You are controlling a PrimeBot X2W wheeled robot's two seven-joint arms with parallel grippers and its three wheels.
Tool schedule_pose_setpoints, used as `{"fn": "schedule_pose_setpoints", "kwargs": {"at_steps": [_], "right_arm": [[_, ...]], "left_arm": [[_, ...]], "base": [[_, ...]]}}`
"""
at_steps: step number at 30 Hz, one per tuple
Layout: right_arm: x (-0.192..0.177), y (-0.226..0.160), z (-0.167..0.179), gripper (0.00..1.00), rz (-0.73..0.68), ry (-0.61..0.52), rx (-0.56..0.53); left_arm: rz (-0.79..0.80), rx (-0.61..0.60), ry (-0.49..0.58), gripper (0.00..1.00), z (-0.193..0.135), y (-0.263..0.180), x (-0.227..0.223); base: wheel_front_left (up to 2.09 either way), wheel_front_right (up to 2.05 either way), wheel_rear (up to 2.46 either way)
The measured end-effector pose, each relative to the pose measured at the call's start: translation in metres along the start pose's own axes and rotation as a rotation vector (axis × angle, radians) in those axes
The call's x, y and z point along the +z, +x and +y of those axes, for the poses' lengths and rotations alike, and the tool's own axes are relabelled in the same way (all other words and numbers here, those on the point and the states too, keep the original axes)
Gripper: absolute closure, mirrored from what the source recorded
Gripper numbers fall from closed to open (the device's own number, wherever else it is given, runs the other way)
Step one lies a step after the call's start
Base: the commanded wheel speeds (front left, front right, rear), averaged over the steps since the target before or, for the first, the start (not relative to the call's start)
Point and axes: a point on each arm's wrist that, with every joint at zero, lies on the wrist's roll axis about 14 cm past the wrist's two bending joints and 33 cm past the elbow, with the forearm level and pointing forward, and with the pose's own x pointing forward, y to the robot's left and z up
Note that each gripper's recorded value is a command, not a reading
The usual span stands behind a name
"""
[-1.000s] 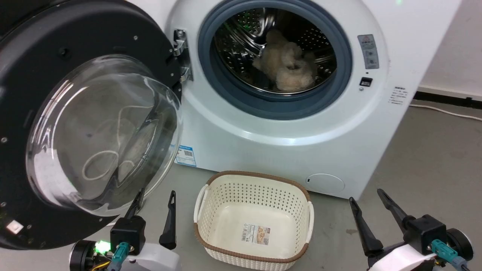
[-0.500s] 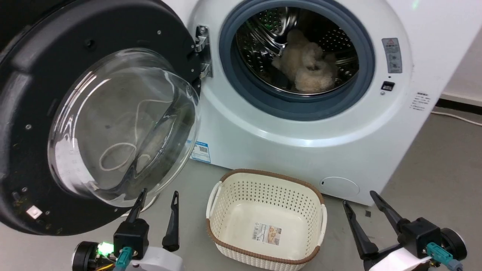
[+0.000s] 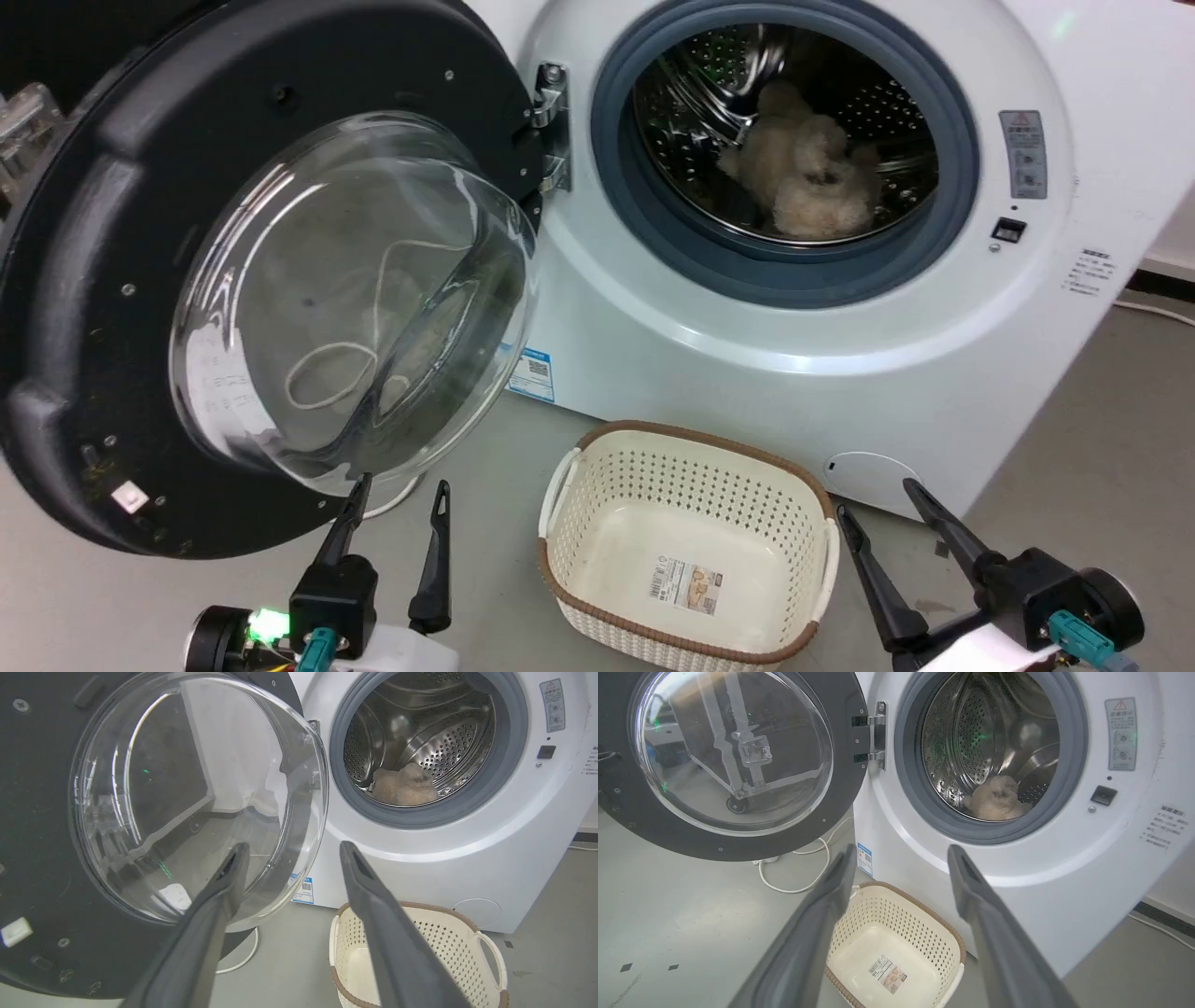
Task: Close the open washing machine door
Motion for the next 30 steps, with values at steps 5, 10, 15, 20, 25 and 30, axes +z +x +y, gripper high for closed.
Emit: {"fn": "schedule_pose_setpoints", "kwargs": {"at_steps": [5, 10, 15, 20, 25, 30], "right_arm": [[0.000, 0.004, 0.008, 0.00, -0.007, 0.008, 0.031], [0.000, 0.007, 0.017, 0.00, -0.012, 0.018, 0.061], [-0.001, 0.010, 0.025, 0.00, -0.016, 0.021, 0.090], [-0.001, 0.013, 0.031, 0.00, -0.020, 0.032, 0.113], [-0.004, 0.012, 0.039, 0.00, -0.018, 0.051, 0.136], [-0.006, 0.009, 0.044, 0.00, -0.015, 0.064, 0.149]], "left_arm": [[-0.011, 0.018, 0.005, 0.00, 0.005, -0.004, 0.002], [-0.019, 0.046, 0.011, 0.00, 0.011, -0.009, 0.002], [-0.021, 0.063, 0.016, 0.00, 0.016, -0.015, 0.002], [-0.020, 0.093, 0.005, 1.00, 0.022, -0.021, 0.000], [-0.157, 0.167, -0.047, 1.00, 0.040, -0.025, 0.041], [-0.322, 0.331, -0.066, 1.00, 0.092, -0.041, 0.089]], "base": [[0.00, 0.00, 0.00], [0.00, 0.00, 0.00], [0.00, 0.00, 0.00], [0.00, 0.00, 0.00], [0.00, 0.00, 0.00], [0.00, 0.00, 0.00]]}}
